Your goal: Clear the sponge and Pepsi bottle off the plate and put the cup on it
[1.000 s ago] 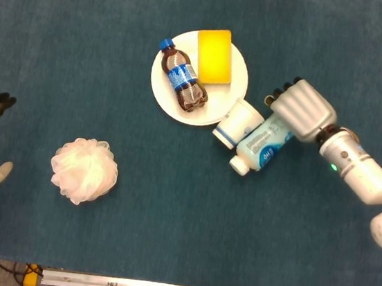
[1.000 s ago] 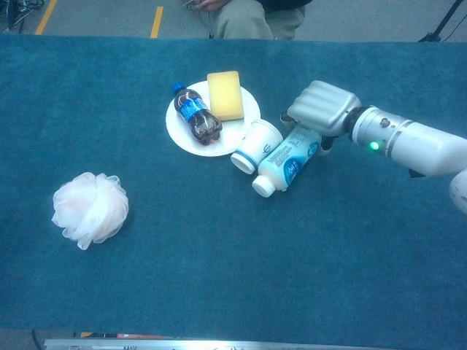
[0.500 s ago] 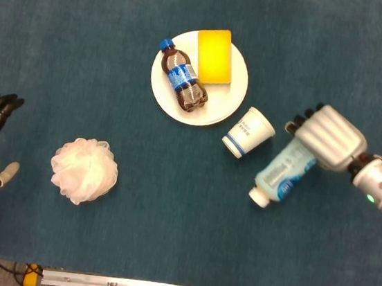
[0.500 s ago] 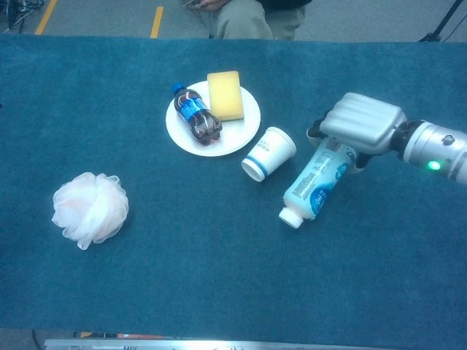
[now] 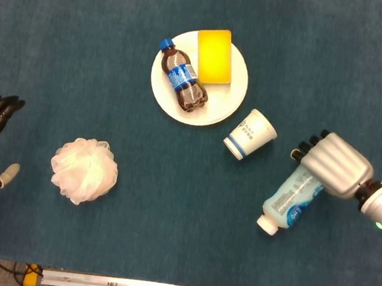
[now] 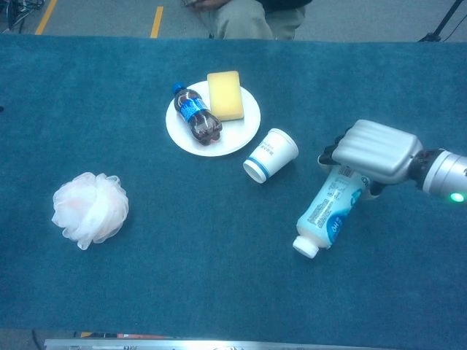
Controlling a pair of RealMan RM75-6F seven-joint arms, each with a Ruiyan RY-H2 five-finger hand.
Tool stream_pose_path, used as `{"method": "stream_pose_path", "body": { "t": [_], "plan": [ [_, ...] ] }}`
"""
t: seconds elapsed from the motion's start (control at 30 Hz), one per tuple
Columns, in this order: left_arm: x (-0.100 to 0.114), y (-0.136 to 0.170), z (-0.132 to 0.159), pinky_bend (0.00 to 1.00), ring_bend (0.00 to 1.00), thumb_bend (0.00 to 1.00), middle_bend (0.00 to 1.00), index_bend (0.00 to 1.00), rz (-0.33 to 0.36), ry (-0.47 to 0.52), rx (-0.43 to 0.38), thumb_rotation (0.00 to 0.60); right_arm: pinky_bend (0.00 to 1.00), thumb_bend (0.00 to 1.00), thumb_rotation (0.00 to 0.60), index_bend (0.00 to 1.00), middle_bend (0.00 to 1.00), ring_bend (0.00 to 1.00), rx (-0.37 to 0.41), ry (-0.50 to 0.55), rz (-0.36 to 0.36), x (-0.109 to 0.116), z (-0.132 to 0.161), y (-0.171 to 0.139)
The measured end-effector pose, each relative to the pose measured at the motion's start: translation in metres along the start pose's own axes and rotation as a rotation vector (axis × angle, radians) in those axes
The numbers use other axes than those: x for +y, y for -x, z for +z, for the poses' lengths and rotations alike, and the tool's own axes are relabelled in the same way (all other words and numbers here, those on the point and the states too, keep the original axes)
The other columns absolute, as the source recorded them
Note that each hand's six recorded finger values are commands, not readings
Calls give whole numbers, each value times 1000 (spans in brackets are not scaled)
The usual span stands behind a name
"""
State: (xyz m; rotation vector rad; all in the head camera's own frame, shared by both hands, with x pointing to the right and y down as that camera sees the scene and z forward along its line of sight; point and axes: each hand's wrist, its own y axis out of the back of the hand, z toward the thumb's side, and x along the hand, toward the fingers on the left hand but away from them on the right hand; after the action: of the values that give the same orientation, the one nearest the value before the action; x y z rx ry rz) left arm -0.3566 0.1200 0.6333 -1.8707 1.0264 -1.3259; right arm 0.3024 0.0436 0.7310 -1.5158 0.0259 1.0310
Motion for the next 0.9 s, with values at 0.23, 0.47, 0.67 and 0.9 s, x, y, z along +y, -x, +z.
{"method": "stream_pose_path", "body": {
  "t": [0.23,0.47,0.67,0.9],
  "plan": [
    [-3,-3,1,174,0,296,55,0,-7,2,-5,600,514,0,600,305,436,370,-22,8,20,0,-2,-8],
    [-3,-4,2,174,0,297,55,0,-7,0,-9,600,514,0,600,282,432,359,-32,9,18,3,-5,-9],
    [4,-8,2,174,0,297,55,0,6,-19,-18,600,514,0,600,281,431,358,-41,45,-11,13,-7,-11],
    [13,-22,11,174,0,297,55,13,15,-62,-74,600,514,0,600,281,431,358,-77,126,-83,40,-18,-21]
  ]
}}
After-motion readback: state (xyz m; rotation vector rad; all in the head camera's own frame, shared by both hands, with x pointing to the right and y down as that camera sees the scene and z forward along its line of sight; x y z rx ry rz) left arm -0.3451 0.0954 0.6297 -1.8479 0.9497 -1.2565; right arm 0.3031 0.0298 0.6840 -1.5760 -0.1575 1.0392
